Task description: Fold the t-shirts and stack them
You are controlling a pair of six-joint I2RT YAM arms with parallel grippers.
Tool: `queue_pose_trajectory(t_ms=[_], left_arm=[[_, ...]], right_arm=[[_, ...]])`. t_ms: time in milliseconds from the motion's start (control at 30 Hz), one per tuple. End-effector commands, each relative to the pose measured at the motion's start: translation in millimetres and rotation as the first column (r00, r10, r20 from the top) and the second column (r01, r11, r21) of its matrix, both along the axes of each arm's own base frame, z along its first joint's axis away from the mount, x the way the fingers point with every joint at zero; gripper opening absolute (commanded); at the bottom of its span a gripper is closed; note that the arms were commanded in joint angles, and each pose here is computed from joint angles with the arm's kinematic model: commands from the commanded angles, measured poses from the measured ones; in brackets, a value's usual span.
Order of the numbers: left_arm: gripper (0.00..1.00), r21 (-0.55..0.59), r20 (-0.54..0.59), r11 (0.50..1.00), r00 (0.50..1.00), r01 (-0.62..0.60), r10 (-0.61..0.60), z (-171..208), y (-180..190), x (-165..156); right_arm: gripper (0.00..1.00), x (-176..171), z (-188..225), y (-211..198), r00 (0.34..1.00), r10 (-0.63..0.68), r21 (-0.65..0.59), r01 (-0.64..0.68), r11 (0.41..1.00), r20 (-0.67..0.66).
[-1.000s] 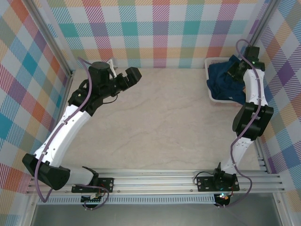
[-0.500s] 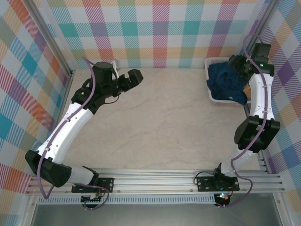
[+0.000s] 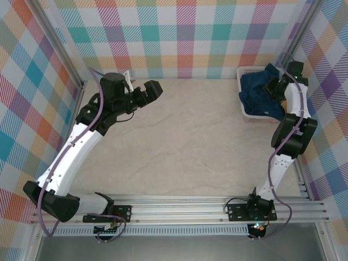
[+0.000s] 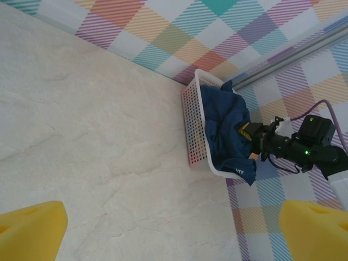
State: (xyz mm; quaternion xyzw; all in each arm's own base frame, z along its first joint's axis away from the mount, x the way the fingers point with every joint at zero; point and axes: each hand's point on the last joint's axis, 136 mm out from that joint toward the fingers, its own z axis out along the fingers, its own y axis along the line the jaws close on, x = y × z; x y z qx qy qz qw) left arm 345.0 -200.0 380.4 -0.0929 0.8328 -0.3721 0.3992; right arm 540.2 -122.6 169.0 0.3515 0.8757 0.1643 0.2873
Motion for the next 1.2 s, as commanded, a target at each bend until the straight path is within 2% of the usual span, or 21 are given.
queue_pose_trajectory(t_ms=[0,233,333,433,567,700,733,800,867,933,1000,1033,1100,1133,1167], left_arm=[[1.0,0.012,0.011,1.0,1.0,-0.014,0.014,4,7,-8],[1.0,-0.01,-0.005,1.0,1.0,-0.008,0.008,-3,1,-1],[1.0,-0.01,-0.005,1.0,1.0,-0.008,0.008,-3,-2,4],[1.0,0.021,-0.009,0.999,0.999,-0.039,0.039,-3,3,9],[1.0,0.119,-0.044,0.986,0.992,-0.113,0.119,-9,20,14],[1.0,0.208,-0.063,0.958,0.975,-0.196,0.213,-15,41,14],[1.0,0.215,-0.061,0.955,0.973,-0.203,0.221,-15,43,14],[1.0,0.22,-0.055,0.952,0.972,-0.212,0.23,-14,46,14],[1.0,0.232,-0.057,0.947,0.969,-0.223,0.242,-16,50,15],[0.99,0.246,-0.067,0.941,0.965,-0.232,0.255,-20,53,15],[0.99,0.252,-0.099,0.941,0.961,-0.225,0.256,-30,54,15],[0.99,0.255,-0.128,0.944,0.96,-0.21,0.248,-38,51,15],[0.96,0.26,-0.194,0.951,0.956,-0.167,0.221,-57,44,13],[0.93,0.252,-0.227,0.957,0.953,-0.14,0.199,-68,39,12],[0.91,0.241,-0.257,0.963,0.949,-0.12,0.183,-79,35,10]], right_arm=[[0.02,9,60,13,0.99,0.03,-0.056,-0.023,0.998,0.141],[0.0,-20,168,63,0.948,0.074,-0.202,-0.011,0.979,0.309],[0.0,-32,216,92,0.904,0.114,-0.195,-0.035,0.98,0.413],[0.0,-42,263,135,0.832,0.217,-0.196,-0.133,0.972,0.51],[0.0,-66,324,211,0.67,0.365,-0.192,-0.321,0.928,0.647],[0.0,-90,353,280,0.576,0.401,-0.096,-0.486,0.869,0.712],[0.0,-94,351,294,0.572,0.407,-0.079,-0.51,0.856,0.712],[0.0,-99,332,320,0.61,0.407,-0.019,-0.54,0.841,0.68],[0.0,-106,293,340,0.662,0.419,0.02,-0.548,0.836,0.622],[0.0,-118,235,358,0.743,0.42,0.103,-0.543,0.833,0.521],[0.0,-135,143,357,0.872,0.399,0.219,-0.463,0.859,0.283],[0.08,-146,106,352,0.904,0.386,0.249,-0.422,0.872,0.183],[0.44,-170,42,331,0.932,0.363,0.223,-0.357,0.907,0.015],[0.55,-181,20,318,0.934,0.356,0.183,-0.343,0.921,-0.043],[0.62,-188,11,306,0.931,0.358,0.123,-0.348,0.929,-0.069]])
